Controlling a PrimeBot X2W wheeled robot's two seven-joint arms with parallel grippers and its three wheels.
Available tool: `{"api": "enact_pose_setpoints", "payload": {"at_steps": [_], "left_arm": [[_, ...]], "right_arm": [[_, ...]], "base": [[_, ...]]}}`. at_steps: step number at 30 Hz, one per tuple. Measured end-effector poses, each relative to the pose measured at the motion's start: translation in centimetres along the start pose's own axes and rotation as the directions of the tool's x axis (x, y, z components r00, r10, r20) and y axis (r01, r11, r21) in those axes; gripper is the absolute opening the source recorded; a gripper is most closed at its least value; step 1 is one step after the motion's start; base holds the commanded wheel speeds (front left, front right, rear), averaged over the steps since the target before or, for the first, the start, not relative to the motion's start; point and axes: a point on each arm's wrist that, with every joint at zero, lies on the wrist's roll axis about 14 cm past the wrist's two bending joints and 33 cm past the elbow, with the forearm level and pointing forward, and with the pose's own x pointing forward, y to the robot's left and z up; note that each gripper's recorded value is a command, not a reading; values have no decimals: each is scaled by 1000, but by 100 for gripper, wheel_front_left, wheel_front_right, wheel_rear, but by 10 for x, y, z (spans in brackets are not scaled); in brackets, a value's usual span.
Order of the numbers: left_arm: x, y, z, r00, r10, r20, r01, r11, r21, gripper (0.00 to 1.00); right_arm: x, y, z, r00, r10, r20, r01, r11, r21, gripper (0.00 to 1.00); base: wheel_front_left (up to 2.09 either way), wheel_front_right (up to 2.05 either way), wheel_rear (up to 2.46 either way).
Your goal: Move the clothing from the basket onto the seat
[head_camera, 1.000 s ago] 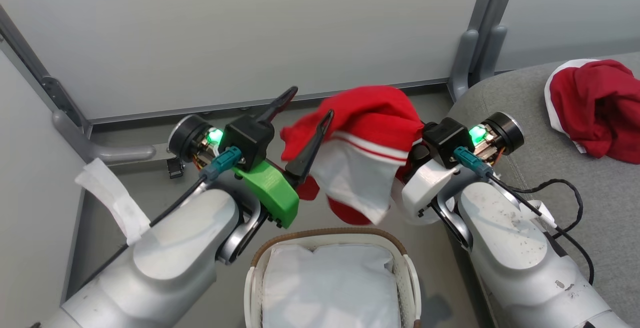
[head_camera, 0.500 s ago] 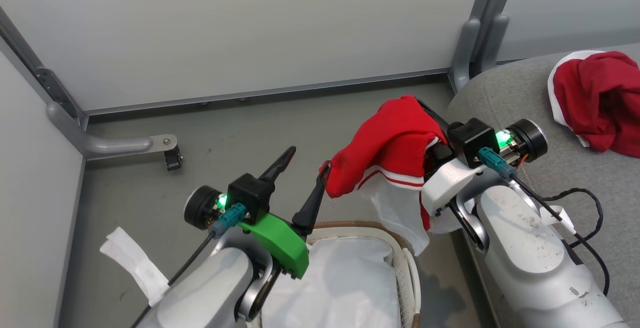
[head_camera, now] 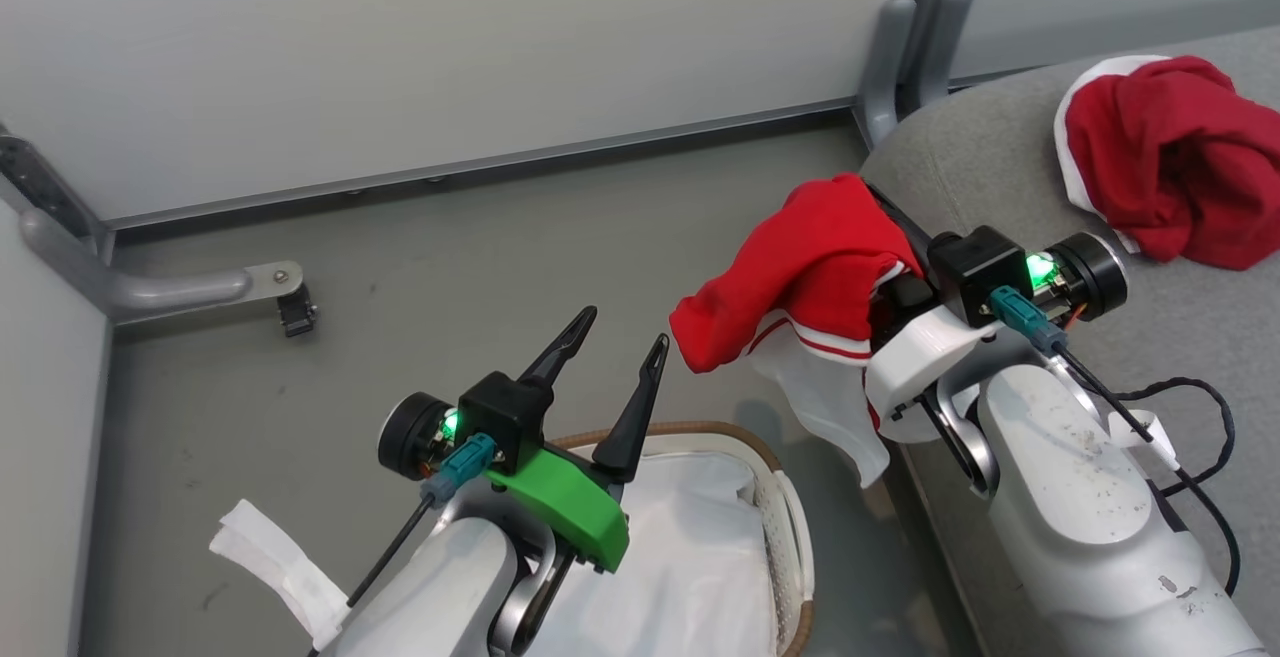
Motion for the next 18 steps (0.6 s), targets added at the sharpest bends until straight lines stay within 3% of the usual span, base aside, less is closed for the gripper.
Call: {"api": "enact_pose_setpoints", "payload": {"at_steps": [7,18], "left_arm": [[25,-23,-15,994,-105,-24,105,994,-1,100],[66,-67,-58,947,-305,-100,303,952,-36,100]], "right_arm": [[-19,-46,-7,992,-123,-20,123,992,-22,0],[-62,-116,-35,941,-323,-100,317,946,-71,0]], "base": [[0,0,0],[0,0,0]]}}
